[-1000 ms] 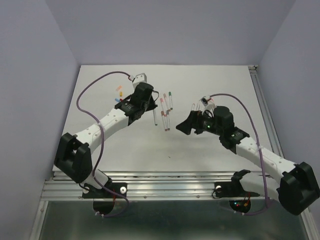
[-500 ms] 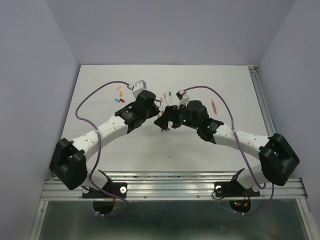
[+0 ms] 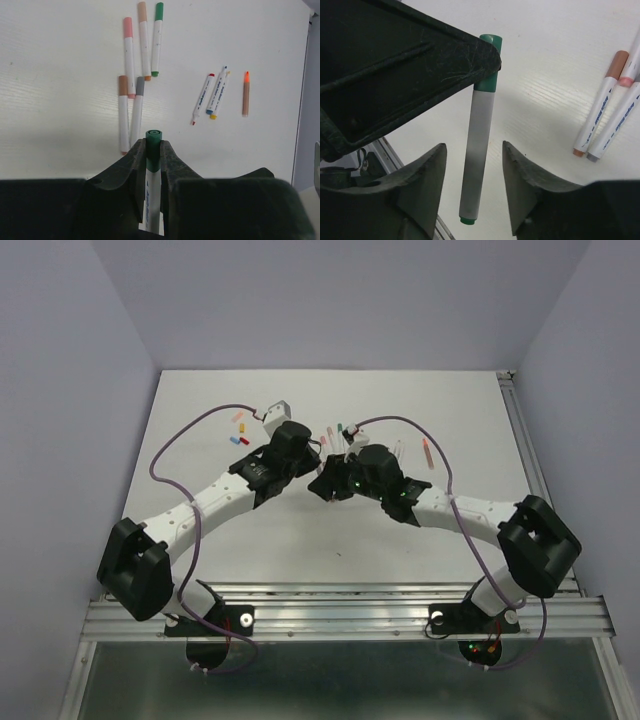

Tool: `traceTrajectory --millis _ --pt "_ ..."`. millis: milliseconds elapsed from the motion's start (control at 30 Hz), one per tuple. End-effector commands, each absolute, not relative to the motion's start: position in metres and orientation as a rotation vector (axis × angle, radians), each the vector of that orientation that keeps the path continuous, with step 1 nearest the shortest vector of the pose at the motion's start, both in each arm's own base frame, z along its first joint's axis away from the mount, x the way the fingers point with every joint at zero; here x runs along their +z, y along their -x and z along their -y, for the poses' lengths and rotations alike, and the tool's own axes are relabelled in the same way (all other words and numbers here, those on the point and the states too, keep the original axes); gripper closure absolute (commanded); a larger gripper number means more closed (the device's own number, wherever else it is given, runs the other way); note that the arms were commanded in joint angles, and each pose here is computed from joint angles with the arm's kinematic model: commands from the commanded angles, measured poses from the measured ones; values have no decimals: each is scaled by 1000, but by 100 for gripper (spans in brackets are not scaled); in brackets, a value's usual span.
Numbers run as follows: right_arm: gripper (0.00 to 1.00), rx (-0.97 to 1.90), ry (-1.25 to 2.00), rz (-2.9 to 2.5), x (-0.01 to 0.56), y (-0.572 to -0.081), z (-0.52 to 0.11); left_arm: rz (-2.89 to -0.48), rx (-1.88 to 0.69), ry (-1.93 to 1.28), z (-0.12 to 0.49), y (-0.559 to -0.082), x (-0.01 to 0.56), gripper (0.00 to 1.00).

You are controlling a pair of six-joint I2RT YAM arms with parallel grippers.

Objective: Open the pen caps

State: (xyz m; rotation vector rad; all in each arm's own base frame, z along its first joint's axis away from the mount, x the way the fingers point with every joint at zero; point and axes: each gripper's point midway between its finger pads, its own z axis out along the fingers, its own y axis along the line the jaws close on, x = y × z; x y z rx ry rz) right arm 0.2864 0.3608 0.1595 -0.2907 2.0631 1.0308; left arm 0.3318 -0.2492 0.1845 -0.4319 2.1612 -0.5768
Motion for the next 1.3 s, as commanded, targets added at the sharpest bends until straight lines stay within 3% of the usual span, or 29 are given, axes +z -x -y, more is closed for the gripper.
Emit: traceTrajectory --millis 0,67,100,233,567,800,1000,1267 --pt "51 1050 238 -1957 194 -303 -374 -2104 -632 449 251 -330 201 100" --pt "65 1046 232 -1966 195 -304 -374 -2098 -632 451 250 -331 201 100" --pt "76 1047 226 -1969 195 -304 -374 -2096 -630 455 249 -331 201 100" --pt "99 1109 221 -1978 198 -293 -376 -2053 -599 483 244 -340 202 100" --pt "99 1643 431 -1991 214 -175 -403 -1942 -410 613 223 -402 196 100" --pt "99 1757 470 -1972 219 -130 -397 -1954 -331 678 193 -445 179 100" --pt "99 1392 295 -2090 194 -172 -375 -1989 -243 597 156 -453 177 100" --pt "99 915 -62 -2178 162 -252 -281 -2163 34 431 101 -469 136 100"
